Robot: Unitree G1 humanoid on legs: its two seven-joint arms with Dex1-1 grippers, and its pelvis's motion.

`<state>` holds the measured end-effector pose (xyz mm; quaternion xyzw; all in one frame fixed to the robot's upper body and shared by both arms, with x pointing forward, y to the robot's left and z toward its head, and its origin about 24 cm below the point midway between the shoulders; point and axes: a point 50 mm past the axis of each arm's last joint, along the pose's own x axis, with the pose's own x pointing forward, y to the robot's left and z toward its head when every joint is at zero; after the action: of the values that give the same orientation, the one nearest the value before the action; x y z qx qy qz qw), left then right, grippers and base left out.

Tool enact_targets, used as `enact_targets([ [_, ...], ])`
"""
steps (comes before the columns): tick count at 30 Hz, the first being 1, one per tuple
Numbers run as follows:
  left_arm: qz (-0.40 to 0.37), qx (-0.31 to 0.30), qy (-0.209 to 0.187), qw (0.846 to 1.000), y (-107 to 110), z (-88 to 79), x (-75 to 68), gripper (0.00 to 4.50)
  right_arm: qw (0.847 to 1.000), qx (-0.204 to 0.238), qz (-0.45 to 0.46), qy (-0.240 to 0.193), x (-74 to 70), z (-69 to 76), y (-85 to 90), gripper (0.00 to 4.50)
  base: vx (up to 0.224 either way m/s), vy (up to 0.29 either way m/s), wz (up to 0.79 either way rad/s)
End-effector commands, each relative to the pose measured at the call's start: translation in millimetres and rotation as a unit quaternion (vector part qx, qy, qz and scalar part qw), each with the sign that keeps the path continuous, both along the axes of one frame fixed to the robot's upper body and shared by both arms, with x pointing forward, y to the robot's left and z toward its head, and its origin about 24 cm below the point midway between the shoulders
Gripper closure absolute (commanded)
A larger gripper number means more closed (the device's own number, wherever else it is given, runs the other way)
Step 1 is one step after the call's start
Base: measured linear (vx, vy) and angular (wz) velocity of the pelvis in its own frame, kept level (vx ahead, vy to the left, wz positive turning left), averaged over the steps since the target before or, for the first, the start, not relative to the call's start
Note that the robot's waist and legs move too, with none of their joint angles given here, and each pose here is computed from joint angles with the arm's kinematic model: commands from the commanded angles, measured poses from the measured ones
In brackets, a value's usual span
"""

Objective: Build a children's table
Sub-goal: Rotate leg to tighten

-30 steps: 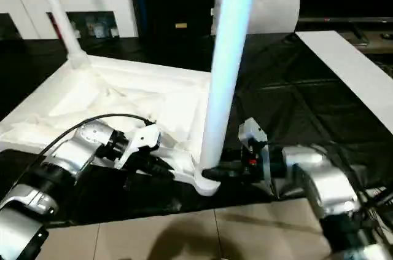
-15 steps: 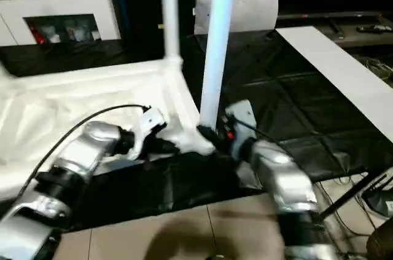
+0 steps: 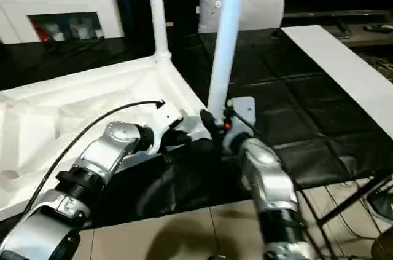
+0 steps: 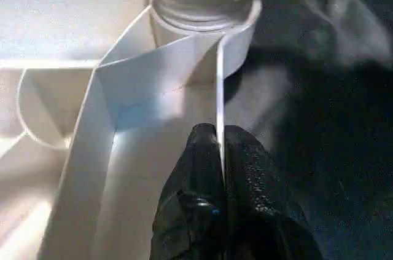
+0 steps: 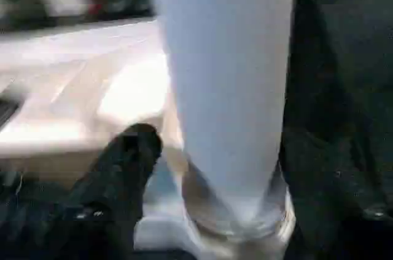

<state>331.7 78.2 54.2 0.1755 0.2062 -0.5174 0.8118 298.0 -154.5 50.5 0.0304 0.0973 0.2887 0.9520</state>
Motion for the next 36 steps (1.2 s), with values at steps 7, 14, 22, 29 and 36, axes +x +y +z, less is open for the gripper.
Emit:
enact_targets([
  [7,-0.145,0.007,-0.005,0.989,17,4.1,-13.8,4.50,0.988,-0.012,0.154,-0.014,-14.1,17.2,-20.5,0.56,0.000,0.000,0.00],
  [14,-0.258,0.014,0.022,0.966,28,6.5,-23.6,4.50,0.950,-0.038,0.309,0.006,-22.6,24.9,-27.9,0.83,0.000,0.000,0.00],
  [22,-0.323,0.049,0.033,0.945,35,8.4,-27.8,4.50,0.909,-0.050,0.412,0.051,-27.1,26.5,-23.0,1.47,0.000,0.000,0.00],
  [29,-0.351,0.053,0.038,0.934,34,9.2,-30.6,4.50,0.896,-0.052,0.437,0.055,-23.9,26.6,-17.3,2.06,0.000,0.000,0.00],
  [36,-0.350,0.047,0.038,0.935,31,9.3,-29.4,4.50,0.881,-0.037,0.467,0.073,-31.0,24.2,-11.8,2.52,0.000,0.000,0.00],
])
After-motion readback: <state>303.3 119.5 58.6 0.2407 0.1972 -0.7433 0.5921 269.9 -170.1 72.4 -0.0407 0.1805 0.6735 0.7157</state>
